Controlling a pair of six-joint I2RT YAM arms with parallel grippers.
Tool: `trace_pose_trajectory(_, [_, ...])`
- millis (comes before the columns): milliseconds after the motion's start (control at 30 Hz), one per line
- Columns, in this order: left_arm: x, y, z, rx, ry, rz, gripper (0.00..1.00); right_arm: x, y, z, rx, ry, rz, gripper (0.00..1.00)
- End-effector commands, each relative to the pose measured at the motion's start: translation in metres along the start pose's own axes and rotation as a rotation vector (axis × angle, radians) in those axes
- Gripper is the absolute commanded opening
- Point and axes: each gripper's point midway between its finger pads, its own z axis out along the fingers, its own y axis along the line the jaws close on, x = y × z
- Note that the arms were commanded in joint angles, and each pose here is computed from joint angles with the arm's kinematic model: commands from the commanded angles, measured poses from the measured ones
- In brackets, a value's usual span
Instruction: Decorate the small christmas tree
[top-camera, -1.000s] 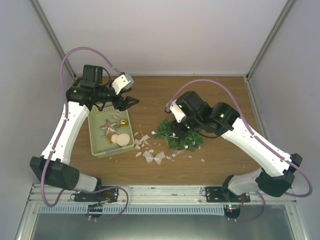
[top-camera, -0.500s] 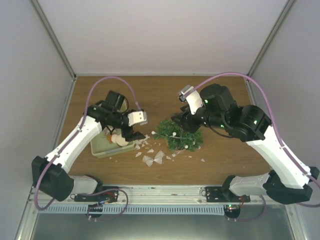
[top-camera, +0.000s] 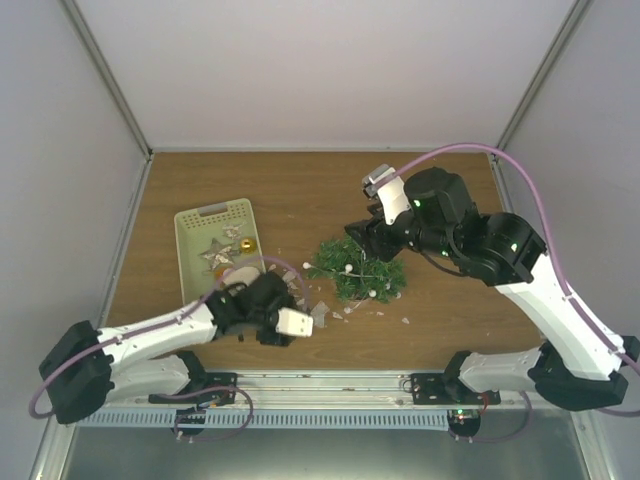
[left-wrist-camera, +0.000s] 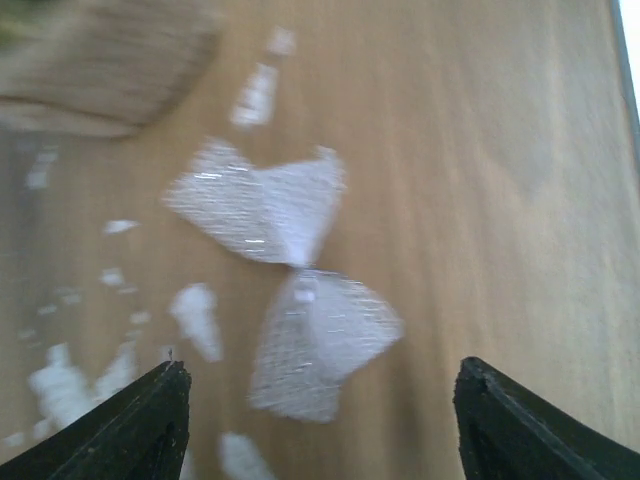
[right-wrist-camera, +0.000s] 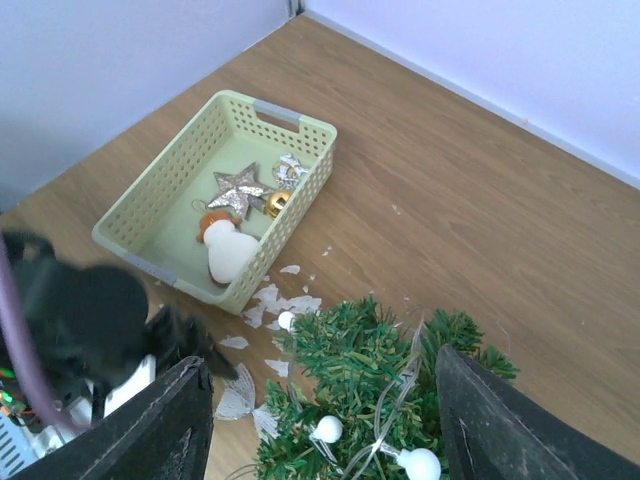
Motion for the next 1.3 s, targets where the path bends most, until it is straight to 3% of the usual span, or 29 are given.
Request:
trace_pose_trajectory(0, [0.005, 0.014, 0.021, -0.269, 0.035, 0.115, 0.70, -0.004, -0.008, -0.010, 0.034, -0.048, 0.040, 0.62])
trace_pose_trajectory(133, [0.013, 0.006, 0.027, -0.289, 0.011, 0.119, 0.59, -0.002, -0.011, -0.015, 0.040, -0.065, 0.061, 0.63])
trace_pose_trajectory(367, [0.023, 0.003, 0.044, -0.297, 0.040, 0.103, 0.48, 0.002, -0.010, -0.008, 0.040, -0.052, 0.061, 0.63])
trace_pose_trajectory(533, [0.022, -0.011, 0.055, -0.221, 0.042, 0.102, 0.21, 0.002, -0.014, -0.013, 0.057, -0.060, 0.066, 0.63])
trace_pose_trajectory(633, [0.026, -0.022, 0.057, -0.167, 0.059, 0.100, 0.13, 0.003, -0.016, -0.016, 0.065, -0.065, 0.071, 0.63])
trace_pose_trajectory(900, [0.025, -0.025, 0.057, -0.150, 0.049, 0.097, 0.12, 0.008, -0.018, -0.013, 0.074, -0.057, 0.066, 0.65])
trace_pose_trajectory(1067, [0.026, -0.020, 0.058, -0.172, 0.062, 0.095, 0.00, 0.009, -0.019, -0.014, 0.078, -0.063, 0.069, 0.65])
trace_pose_trajectory(1233, [0.027, -0.015, 0.057, -0.207, 0.065, 0.097, 0.01, 0.011, -0.019, -0.013, 0.074, -0.057, 0.071, 0.65])
trace_pose_trajectory(1267, [0.029, -0.014, 0.057, -0.211, 0.072, 0.095, 0.08, 0.011, -0.019, -0.013, 0.074, -0.058, 0.071, 0.65])
